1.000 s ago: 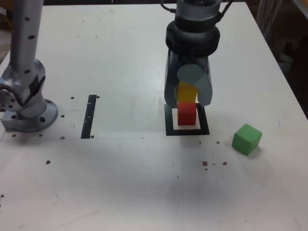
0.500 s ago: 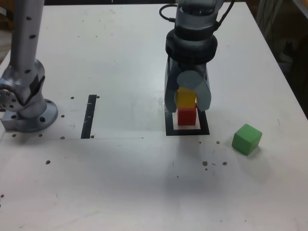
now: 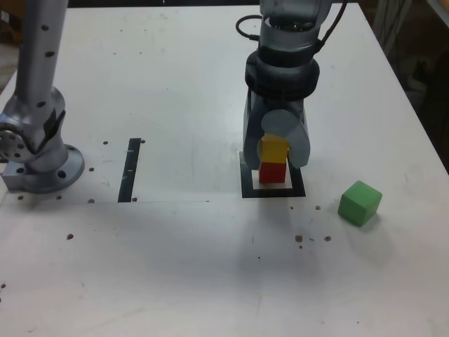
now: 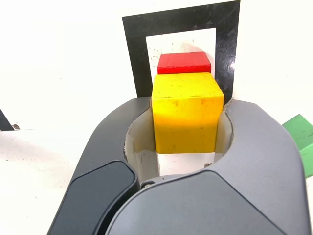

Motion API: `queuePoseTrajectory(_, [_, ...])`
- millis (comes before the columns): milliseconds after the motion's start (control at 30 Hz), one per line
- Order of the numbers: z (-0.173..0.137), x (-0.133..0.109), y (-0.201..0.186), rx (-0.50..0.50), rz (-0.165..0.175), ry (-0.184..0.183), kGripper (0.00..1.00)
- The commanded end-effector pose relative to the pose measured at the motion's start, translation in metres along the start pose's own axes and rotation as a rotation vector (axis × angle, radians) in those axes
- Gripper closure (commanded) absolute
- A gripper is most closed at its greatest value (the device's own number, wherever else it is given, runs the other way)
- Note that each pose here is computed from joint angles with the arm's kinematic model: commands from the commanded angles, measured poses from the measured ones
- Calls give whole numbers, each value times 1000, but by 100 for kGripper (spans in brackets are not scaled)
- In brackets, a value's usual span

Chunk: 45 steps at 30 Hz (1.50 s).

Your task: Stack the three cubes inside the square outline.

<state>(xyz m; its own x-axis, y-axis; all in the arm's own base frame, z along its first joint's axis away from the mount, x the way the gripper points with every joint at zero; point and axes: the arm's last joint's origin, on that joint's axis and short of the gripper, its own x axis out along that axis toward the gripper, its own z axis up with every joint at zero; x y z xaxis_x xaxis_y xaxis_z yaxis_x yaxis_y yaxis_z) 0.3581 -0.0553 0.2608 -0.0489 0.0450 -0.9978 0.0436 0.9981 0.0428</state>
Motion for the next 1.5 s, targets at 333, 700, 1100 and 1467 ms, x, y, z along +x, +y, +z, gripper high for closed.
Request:
queuePoseTrajectory(333, [4, 8, 3, -6, -5, 11, 73])
queuePoseTrajectory(700, [7, 13, 5, -2, -16, 25, 22])
queuePoseTrajectory(1100, [-1, 0, 7, -13, 6, 30, 5])
queuePoseTrajectory(1467, [-23, -47, 6, 2, 118, 100, 1])
